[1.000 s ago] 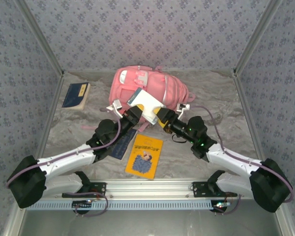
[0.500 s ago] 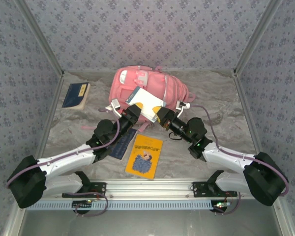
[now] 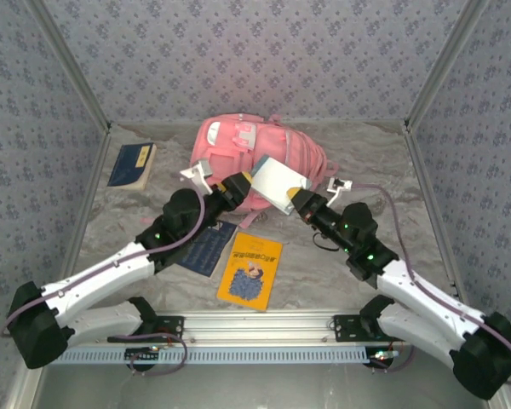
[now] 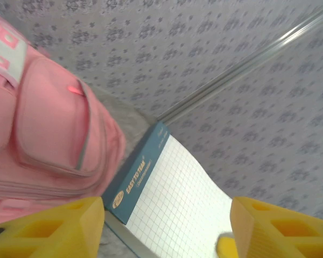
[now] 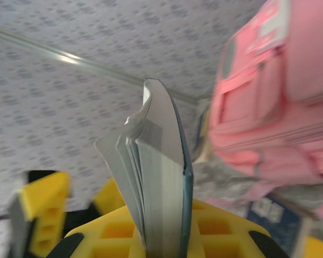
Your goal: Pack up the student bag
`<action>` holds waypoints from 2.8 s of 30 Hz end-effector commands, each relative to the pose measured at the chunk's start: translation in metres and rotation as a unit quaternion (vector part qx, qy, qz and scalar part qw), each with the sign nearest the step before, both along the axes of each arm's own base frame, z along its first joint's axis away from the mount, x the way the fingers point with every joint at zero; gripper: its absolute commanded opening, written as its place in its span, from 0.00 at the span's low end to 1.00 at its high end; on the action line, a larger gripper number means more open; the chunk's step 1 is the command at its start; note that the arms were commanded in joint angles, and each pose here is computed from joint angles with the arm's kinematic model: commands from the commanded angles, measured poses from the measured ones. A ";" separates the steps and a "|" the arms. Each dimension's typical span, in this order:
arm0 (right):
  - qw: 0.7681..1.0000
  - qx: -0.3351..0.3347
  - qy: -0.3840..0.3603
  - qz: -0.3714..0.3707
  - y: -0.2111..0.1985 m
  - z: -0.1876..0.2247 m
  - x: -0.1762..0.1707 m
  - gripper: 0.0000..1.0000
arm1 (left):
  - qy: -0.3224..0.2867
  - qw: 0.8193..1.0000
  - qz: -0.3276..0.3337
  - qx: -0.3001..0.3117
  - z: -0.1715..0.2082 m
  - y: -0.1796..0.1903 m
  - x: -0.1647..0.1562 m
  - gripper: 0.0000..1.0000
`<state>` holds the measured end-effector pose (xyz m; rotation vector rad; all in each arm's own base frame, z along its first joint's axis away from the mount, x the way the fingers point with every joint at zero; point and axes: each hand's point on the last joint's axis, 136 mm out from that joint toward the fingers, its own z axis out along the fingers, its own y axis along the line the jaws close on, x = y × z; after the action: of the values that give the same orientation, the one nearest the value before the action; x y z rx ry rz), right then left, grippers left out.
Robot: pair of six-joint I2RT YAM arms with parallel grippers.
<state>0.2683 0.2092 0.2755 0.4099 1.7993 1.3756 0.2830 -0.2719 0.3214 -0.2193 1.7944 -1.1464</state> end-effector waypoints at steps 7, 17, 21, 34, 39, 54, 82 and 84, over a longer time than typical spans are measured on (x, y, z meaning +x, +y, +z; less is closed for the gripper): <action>0.946 -0.261 0.134 -0.141 -0.114 -0.069 -0.005 0.00 | 0.067 0.963 -0.099 0.241 -0.051 -0.051 0.058 0.79; 0.934 -0.288 0.143 -0.158 -0.147 -0.076 -0.013 0.00 | 0.135 0.933 -0.212 0.257 -0.110 -0.121 0.144 0.63; 0.930 -0.295 0.154 -0.156 -0.153 -0.085 -0.015 0.00 | 0.138 0.923 -0.210 0.291 -0.132 -0.134 0.170 0.59; 0.940 -0.261 0.165 -0.146 -0.160 -0.092 -0.011 0.00 | 0.162 0.911 -0.211 0.315 -0.175 -0.155 0.202 0.48; 0.944 -0.247 0.166 -0.142 -0.159 -0.095 -0.009 0.00 | 0.168 0.911 -0.207 0.316 -0.181 -0.154 0.203 0.45; 0.951 -0.227 0.170 -0.126 -0.151 -0.103 -0.008 0.00 | 0.150 0.913 -0.188 0.330 -0.157 -0.136 0.203 0.42; 0.955 -0.204 0.189 -0.106 -0.143 -0.123 -0.006 0.00 | 0.157 0.919 -0.246 0.266 -0.172 -0.164 0.196 0.33; 0.955 -0.203 0.189 -0.105 -0.142 -0.124 -0.006 0.00 | 0.163 0.917 -0.245 0.268 -0.178 -0.163 0.196 0.32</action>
<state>0.2570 0.0640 0.1424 0.6664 2.2550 0.7432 0.4839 -0.4254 0.1318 0.3880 2.5076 -0.8731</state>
